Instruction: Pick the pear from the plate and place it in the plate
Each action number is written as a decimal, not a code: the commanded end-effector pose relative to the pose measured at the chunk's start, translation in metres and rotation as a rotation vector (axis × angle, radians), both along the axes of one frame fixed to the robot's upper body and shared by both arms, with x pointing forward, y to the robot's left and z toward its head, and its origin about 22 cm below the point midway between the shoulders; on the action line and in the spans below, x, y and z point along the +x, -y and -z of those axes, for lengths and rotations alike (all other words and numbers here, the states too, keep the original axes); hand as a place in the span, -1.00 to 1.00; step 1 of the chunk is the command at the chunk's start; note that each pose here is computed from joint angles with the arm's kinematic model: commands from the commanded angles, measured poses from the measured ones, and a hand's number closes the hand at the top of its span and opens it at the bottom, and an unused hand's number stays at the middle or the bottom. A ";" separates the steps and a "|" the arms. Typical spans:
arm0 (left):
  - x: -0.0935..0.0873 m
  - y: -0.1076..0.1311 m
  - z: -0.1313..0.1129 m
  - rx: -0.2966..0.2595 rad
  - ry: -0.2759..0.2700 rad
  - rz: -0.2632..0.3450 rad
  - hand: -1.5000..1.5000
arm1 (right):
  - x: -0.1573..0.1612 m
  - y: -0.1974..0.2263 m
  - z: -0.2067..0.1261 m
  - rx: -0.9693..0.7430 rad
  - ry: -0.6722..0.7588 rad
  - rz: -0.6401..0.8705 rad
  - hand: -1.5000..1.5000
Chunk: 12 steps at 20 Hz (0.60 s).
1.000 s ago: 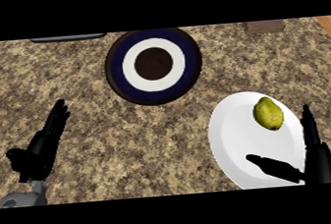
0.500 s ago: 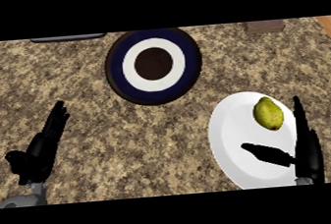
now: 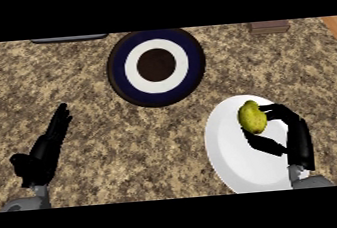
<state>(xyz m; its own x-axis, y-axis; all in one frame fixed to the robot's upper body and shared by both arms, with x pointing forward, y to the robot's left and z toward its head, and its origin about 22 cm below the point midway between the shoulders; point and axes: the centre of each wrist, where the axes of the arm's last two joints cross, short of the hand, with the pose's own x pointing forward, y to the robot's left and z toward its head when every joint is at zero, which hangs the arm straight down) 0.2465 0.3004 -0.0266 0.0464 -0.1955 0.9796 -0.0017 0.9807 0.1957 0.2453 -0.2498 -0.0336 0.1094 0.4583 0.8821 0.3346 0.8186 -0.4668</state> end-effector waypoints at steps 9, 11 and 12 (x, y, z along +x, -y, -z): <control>0.011 0.004 -0.012 -0.001 0.020 0.059 0.00 | 0.062 0.096 -0.021 -0.481 -0.278 -0.315 1.00; 0.015 0.008 -0.016 -0.015 0.021 0.039 0.00 | 0.077 0.094 -0.012 -0.525 -0.187 -0.296 1.00; 0.008 0.022 -0.011 -0.013 0.013 0.019 0.00 | 0.071 0.107 -0.013 -0.540 -0.164 -0.319 1.00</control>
<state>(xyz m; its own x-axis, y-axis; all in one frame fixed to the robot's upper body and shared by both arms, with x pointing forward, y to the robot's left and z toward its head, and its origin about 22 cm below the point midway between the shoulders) 0.2581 0.2898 -0.0159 0.0241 -0.1850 0.9824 0.0311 0.9824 0.1842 0.3019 -0.3294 -0.0219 0.0385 0.8091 0.5863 0.0057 0.5866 -0.8099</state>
